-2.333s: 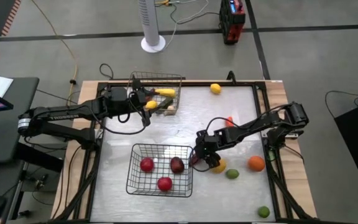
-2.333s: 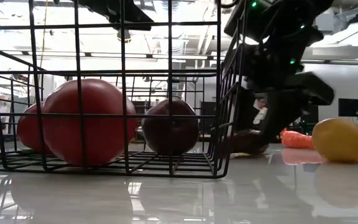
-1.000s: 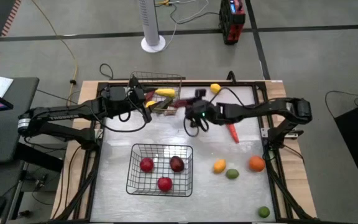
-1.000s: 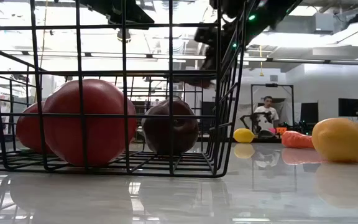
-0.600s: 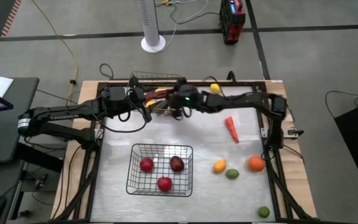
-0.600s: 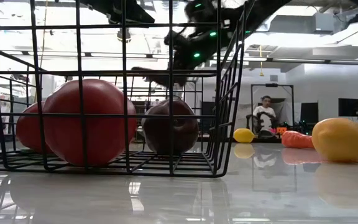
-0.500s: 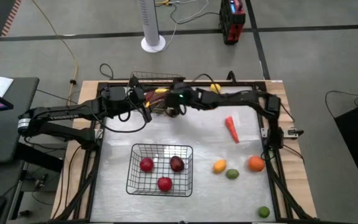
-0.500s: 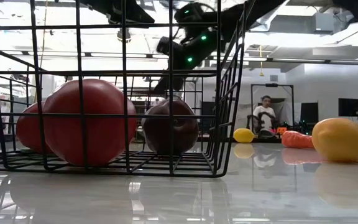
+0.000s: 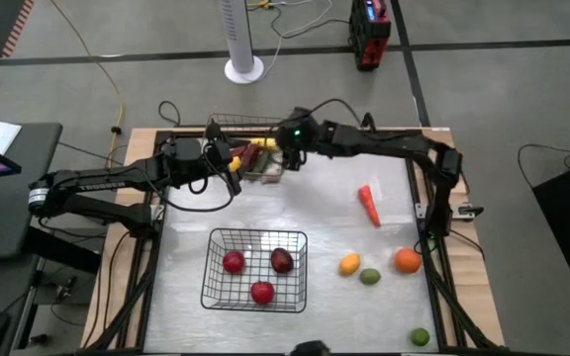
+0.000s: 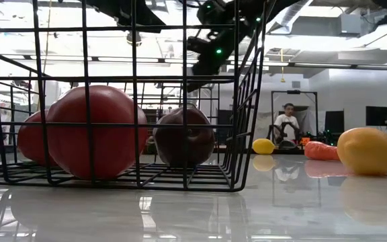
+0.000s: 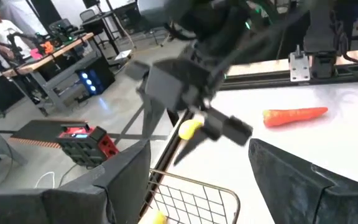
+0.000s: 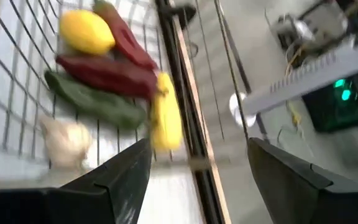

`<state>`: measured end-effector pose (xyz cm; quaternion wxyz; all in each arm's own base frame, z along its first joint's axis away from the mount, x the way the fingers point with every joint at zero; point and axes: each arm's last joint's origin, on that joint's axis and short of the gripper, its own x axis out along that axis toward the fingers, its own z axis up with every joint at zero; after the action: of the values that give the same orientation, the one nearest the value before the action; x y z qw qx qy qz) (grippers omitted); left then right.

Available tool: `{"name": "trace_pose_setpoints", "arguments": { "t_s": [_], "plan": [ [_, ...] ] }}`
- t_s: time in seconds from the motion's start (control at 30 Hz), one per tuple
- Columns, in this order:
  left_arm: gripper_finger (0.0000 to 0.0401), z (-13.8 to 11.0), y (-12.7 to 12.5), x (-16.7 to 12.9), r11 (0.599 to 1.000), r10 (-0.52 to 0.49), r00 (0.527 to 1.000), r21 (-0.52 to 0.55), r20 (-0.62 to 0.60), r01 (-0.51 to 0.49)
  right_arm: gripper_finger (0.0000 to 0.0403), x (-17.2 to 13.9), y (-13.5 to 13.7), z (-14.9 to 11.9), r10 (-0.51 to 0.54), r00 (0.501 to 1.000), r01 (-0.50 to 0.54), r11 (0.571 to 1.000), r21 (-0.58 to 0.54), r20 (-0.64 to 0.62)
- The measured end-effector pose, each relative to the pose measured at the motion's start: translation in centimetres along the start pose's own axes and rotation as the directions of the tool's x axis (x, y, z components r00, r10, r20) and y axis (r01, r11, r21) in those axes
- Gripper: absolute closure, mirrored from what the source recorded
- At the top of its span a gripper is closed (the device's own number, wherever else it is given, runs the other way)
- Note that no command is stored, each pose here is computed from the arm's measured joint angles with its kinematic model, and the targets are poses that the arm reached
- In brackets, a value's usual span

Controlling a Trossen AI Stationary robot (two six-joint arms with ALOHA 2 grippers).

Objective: Sort produce into baskets
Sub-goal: Put the yellow lemon into the bottom wire basket

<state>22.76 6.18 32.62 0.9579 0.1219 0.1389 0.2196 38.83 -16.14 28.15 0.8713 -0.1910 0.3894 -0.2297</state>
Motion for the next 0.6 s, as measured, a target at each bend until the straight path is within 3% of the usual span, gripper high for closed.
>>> {"name": "trace_pose_setpoints", "arguments": {
  "t_s": [0.27, 0.6],
  "plan": [
    [0.014, 0.0, 0.0, 0.0, 1.0, 0.001, 1.0, 0.0, 0.0, -0.001, 0.0107, -2.4, -4.5, -6.7, -0.056, 0.993, 0.075, 0.979, 0.189, -0.106],
    [0.014, 0.1, 0.0, 0.0, 1.0, 0.004, 1.0, -0.002, 0.01, -0.004, 0.0107, -0.3, -6.9, -15.2, -0.023, 0.959, 0.137, 0.911, 0.388, -0.284]
  ]
}}
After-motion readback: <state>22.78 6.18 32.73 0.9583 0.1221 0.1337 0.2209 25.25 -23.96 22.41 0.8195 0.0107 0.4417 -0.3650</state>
